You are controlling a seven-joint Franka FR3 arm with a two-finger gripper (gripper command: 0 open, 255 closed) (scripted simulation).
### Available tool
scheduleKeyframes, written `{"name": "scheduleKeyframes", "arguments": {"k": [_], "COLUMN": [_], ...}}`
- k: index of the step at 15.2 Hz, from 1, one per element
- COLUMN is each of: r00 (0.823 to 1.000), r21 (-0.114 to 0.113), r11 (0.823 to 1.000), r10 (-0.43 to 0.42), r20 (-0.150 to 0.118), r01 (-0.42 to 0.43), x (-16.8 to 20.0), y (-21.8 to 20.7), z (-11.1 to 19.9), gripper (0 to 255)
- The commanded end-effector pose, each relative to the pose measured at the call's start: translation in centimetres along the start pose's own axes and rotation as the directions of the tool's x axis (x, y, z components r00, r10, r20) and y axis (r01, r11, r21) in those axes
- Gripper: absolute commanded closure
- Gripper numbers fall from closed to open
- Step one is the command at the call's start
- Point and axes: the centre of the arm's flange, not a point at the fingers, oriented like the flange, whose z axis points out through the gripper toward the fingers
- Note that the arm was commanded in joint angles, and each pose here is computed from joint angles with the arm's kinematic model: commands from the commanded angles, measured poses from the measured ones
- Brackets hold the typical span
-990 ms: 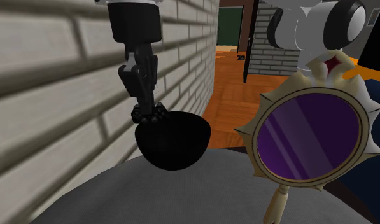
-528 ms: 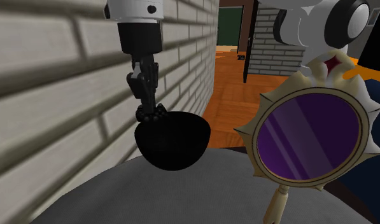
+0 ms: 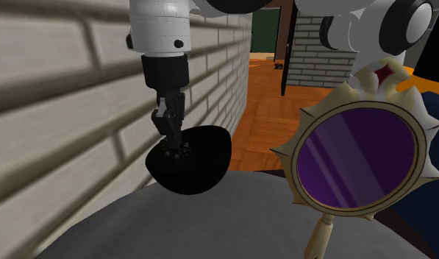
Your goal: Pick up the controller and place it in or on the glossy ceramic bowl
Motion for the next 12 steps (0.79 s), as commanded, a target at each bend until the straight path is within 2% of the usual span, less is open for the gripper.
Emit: {"name": "scheduleKeyframes", "arguments": {"k": [1,7,8,12], "r00": [1.000,1.000,1.000,1.000], "r21": [0.000,0.000,0.000,0.000], "r11": [1.000,1.000,1.000,1.000], "r10": [0.000,0.000,0.000,0.000], "r20": [0.000,0.000,0.000,0.000], "r01": [0.000,0.000,0.000,0.000], "x": [0.06,0.06,0.06,0.06], "y": [0.03,0.03,0.03,0.03], "z": [0.44,0.44,0.44,0.44], "gripper": [255,255,0,0]}}
